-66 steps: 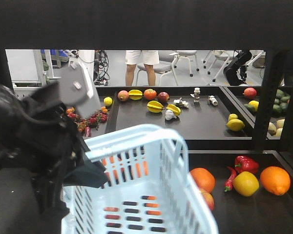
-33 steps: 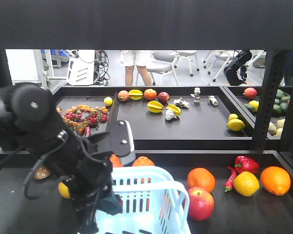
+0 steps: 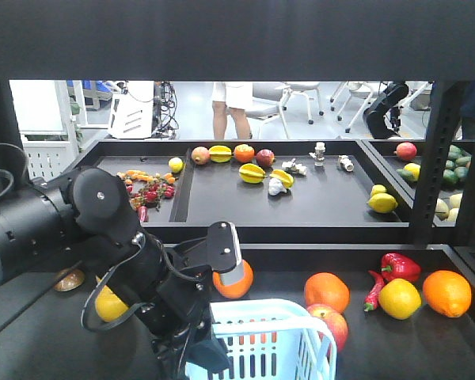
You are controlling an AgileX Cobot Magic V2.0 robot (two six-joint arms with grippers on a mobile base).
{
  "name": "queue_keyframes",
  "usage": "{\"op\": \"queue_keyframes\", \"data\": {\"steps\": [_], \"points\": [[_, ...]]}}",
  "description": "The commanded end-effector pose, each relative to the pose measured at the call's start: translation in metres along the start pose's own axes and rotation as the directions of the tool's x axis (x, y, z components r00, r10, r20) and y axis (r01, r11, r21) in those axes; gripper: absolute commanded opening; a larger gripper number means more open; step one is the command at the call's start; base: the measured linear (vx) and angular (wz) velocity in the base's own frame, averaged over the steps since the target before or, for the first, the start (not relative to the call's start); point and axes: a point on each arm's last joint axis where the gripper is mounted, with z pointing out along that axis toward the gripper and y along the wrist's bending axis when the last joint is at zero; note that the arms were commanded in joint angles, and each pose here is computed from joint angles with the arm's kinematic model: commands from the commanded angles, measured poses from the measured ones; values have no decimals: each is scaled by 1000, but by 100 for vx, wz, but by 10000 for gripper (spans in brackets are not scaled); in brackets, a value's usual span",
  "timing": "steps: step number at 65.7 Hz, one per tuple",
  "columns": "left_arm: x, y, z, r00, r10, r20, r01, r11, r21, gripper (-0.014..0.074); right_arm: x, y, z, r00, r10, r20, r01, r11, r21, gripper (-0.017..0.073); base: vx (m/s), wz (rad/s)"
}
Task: Pick three apples into basket with both arms
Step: 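Lower the basket with the left gripper onto the table near the apples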
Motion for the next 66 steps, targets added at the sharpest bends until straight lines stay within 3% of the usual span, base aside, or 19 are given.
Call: {"op": "queue_keyframes", "data": {"steps": [1,25,44,51,66], "points": [[-19,-12,-21,994,32,102,-30,999,-18,-7,-8,-1,-1,997,-7,83,7,1000,10,-4,0,0],[-18,-6,9,998,49,48,-51,998,28,-6,-8,-1,-1,997,-7,83,7,1000,10,-4,0,0],[-11,2,29,1000,23,18,-24,998,65,44,-8,-1,-1,997,-7,83,7,1000,10,-4,0,0],[-10,4,33,1000,19,12,-20,997,71,127,-8,-1,-1,997,-7,83,7,1000,10,-4,0,0],[-10,4,34,1000,9,11,-10,997,74,458,-8,-1,-1,997,-7,83,7,1000,10,-4,0,0]]}}
